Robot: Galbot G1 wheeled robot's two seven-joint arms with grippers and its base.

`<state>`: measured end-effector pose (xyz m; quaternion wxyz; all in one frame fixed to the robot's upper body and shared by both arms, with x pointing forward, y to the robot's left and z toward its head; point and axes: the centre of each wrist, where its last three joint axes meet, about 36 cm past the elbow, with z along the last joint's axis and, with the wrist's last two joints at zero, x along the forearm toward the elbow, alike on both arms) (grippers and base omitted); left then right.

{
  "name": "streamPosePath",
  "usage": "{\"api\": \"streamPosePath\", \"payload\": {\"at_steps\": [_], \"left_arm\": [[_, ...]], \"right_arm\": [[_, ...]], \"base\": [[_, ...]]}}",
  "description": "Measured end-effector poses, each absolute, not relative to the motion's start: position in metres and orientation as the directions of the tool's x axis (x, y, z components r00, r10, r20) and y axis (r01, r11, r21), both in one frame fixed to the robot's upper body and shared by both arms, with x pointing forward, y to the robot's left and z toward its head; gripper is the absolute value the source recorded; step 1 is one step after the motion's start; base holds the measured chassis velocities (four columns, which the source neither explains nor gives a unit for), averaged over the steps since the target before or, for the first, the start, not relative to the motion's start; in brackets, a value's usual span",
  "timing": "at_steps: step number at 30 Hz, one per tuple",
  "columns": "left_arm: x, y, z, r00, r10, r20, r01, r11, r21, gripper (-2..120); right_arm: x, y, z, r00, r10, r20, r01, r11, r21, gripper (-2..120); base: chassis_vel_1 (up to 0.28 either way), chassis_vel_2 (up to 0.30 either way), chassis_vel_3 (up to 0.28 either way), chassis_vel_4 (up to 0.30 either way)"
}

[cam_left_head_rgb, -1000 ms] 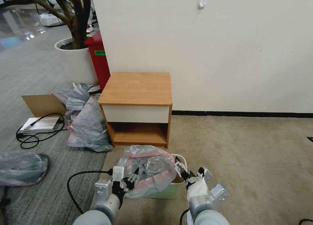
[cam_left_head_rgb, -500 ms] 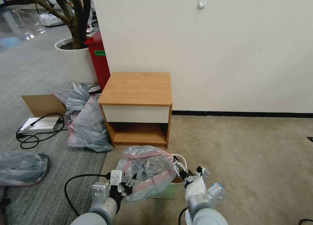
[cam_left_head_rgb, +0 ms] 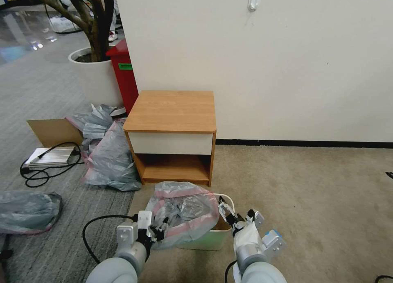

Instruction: Pick up the garbage bag from the table and place it over the trash can.

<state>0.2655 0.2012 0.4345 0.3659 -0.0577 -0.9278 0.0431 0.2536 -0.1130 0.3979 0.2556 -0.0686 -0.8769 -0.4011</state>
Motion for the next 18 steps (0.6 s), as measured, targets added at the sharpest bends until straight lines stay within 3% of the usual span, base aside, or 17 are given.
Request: {"api": "streamPosePath", "payload": {"at_steps": [18], "left_arm": [[0.293,0.188,0.411,-0.714,0.162,0.681,0.1,0.986,-0.13,48]], "right_arm": [[0.251,-0.114,0.393,-0.859,-0.063,0.509,0.334,0.683,0.65,100]], "base": [[0.0,0.0,0.0,0.0]]}}
